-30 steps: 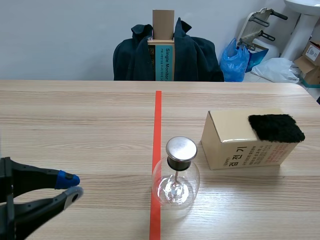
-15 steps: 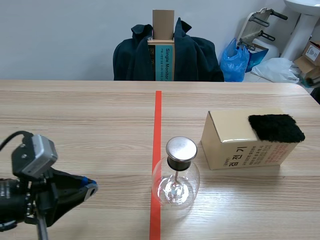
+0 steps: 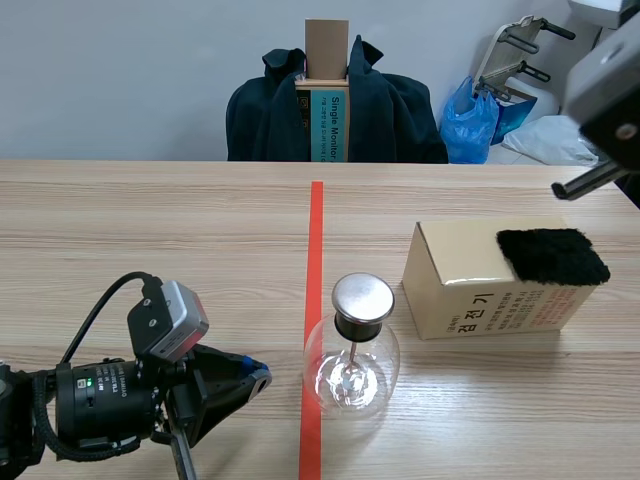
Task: Do the electroscope experiment.
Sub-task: 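Bring the plate to the electroscope and point at the metal foil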
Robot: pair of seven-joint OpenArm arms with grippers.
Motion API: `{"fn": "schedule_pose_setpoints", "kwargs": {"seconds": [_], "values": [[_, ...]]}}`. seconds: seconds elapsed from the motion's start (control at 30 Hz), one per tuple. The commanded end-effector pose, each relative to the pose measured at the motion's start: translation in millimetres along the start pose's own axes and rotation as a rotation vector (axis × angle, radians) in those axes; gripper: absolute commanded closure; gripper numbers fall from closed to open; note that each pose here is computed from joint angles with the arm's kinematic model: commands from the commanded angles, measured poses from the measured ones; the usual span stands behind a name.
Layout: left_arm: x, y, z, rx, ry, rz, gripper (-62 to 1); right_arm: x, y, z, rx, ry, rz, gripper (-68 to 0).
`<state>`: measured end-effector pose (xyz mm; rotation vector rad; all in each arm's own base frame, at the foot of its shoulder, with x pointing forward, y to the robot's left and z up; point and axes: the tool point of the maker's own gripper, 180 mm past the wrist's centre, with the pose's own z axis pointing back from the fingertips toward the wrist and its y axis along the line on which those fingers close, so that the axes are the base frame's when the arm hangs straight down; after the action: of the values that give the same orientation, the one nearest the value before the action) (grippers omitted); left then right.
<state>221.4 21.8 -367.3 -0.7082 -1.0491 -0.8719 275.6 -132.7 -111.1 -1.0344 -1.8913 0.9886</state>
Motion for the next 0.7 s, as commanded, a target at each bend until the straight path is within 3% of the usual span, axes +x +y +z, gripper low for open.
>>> {"fn": "schedule_pose_setpoints", "kwargs": {"seconds": [0.0,0.27,0.5,0.67], "values": [[9.1,-2.1,-0.1,-0.009,-0.031,-0.003,-1.7,2.5,3.7,0.5,0.018,-0.026,0.015,-0.9],[9.9,-4.3,-4.0,-0.008,-0.034,-0.007,-1.7,-4.2,75.4,36.0,0.272,-0.057,0.071,-0.9],[6.9,-5.5,-5.9,-0.009,-0.016,-0.032,-1.7,-12.0,122.5,65.2,0.433,-0.075,0.092,-0.9],[6.9,-5.5,-5.9,-0.009,-0.016,-0.032,-1.7,-6.4,143.9,82.2,0.507,-0.129,0.101,-0.9]]}}
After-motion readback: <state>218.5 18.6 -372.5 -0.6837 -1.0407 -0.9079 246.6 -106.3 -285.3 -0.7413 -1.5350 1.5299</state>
